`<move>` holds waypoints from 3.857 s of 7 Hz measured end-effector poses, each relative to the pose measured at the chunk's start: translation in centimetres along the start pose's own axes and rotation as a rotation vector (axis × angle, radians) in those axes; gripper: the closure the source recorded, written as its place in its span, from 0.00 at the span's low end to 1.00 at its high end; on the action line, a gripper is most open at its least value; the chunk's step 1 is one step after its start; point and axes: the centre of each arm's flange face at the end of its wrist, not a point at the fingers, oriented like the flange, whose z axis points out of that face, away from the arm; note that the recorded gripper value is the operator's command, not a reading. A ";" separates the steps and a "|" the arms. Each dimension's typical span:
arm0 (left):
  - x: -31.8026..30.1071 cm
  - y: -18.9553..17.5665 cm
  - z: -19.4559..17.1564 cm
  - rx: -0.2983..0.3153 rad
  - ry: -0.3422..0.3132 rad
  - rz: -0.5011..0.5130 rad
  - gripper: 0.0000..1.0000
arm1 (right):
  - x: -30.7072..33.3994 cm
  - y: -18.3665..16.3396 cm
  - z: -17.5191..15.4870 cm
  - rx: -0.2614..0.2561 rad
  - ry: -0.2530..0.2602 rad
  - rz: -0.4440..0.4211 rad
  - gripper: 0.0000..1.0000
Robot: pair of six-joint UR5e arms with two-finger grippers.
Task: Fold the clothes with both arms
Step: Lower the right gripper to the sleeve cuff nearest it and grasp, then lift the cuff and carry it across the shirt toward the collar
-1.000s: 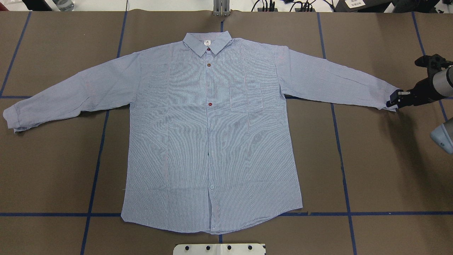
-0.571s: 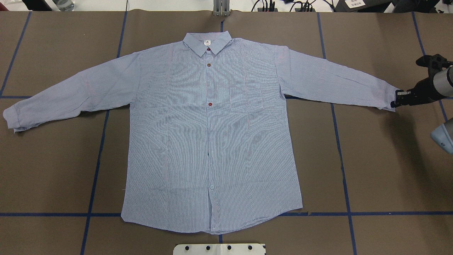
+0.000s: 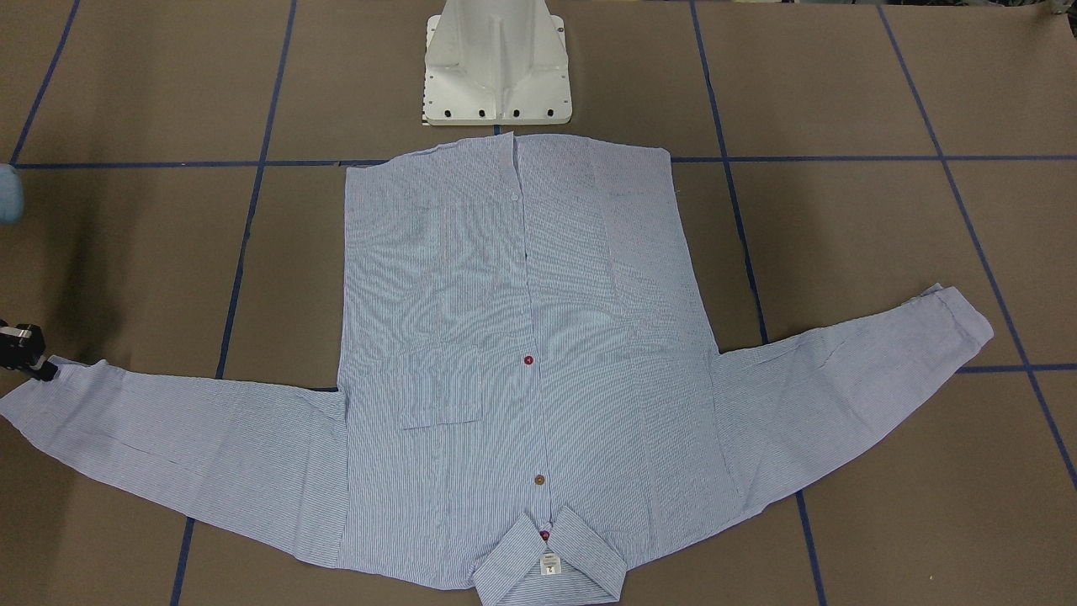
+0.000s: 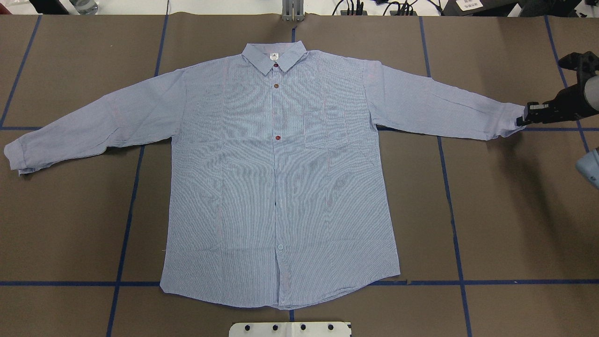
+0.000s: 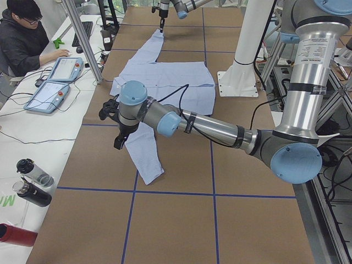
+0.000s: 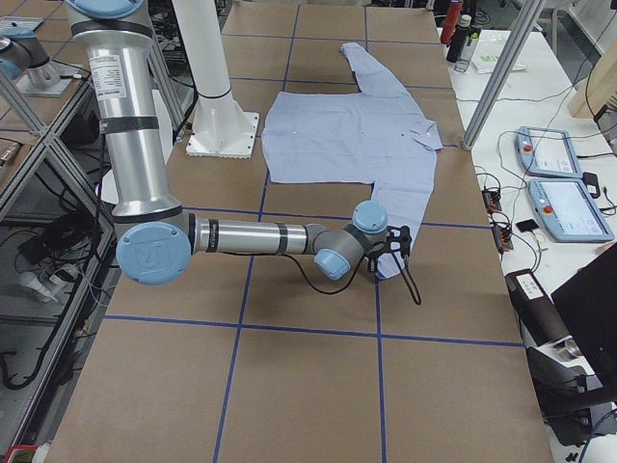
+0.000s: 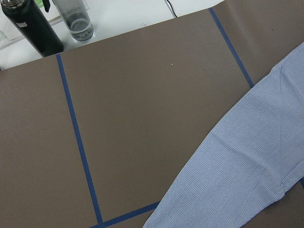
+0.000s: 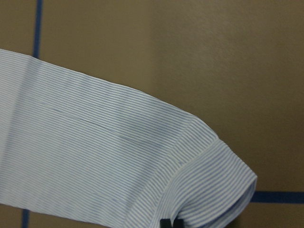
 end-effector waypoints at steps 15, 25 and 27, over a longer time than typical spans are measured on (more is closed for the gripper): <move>-2.9 2.6 2.8 -0.063 0.031 -0.059 0.00 | -63.9 -3.5 7.8 0.213 -0.100 -0.411 1.00; -4.3 3.0 4.1 -0.050 0.032 -0.049 0.00 | -71.4 3.9 20.1 0.234 0.119 -0.460 0.14; -4.1 3.0 4.0 -0.048 0.033 -0.047 0.00 | -72.1 4.6 20.1 0.253 0.124 -0.463 0.03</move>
